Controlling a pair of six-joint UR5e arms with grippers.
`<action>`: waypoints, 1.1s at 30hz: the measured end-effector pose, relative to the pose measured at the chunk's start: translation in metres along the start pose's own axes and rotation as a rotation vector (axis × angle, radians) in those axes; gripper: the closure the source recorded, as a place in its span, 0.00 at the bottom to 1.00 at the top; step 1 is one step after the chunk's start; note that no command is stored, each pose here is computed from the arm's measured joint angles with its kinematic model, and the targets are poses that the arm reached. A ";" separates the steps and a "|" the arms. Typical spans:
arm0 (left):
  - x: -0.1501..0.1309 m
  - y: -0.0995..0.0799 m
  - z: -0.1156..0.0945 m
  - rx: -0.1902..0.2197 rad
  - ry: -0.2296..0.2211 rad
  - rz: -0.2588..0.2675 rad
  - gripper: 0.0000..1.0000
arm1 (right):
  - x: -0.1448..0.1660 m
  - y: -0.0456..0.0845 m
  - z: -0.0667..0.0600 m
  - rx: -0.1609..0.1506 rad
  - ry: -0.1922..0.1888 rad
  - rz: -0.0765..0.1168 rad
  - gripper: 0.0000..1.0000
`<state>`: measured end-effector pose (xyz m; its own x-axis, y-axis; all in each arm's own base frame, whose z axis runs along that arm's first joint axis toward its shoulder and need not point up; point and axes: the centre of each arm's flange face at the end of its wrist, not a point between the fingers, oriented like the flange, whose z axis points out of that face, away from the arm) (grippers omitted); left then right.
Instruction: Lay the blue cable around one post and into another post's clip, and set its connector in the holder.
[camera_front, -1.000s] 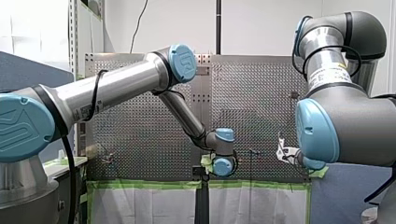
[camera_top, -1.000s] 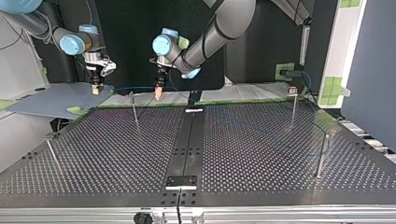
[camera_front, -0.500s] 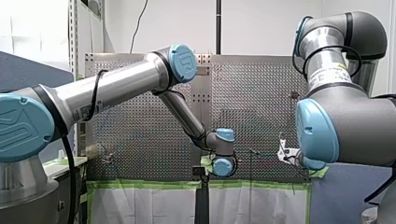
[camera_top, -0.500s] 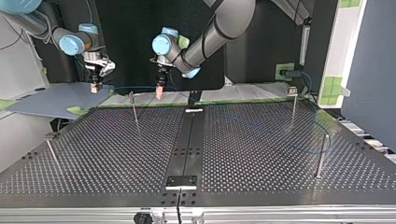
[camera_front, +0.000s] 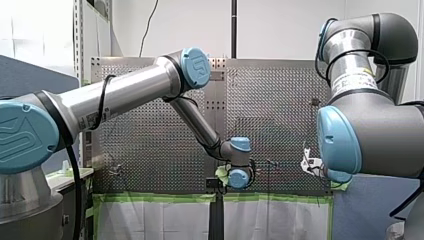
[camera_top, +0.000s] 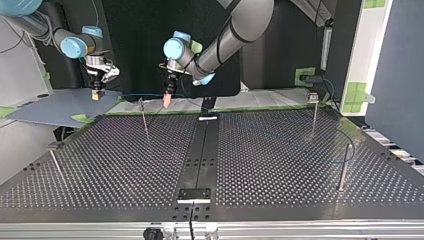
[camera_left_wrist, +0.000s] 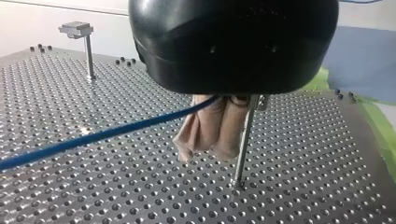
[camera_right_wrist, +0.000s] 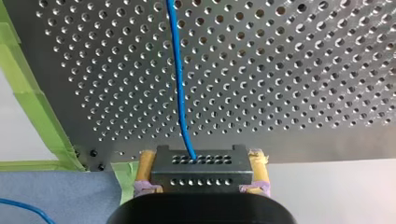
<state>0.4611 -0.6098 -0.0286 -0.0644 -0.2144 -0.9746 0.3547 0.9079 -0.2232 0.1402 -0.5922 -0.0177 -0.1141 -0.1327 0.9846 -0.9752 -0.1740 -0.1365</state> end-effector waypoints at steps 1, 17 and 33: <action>0.000 0.000 0.000 0.001 0.000 -0.002 1.00 | 0.000 0.000 0.000 0.000 0.002 0.001 1.00; 0.008 0.005 -0.008 0.008 0.020 -0.003 1.00 | -0.001 -0.003 0.000 0.005 0.002 -0.002 1.00; 0.000 0.012 0.005 -0.008 -0.001 -0.009 1.00 | 0.002 -0.002 0.007 0.007 0.018 -0.010 1.00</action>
<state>0.4700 -0.6009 -0.0316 -0.0665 -0.2230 -0.9725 0.3469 0.9087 -0.2321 0.1431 -0.5986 -0.0163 -0.1078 -0.1135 0.9877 -0.9750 -0.1823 -0.1274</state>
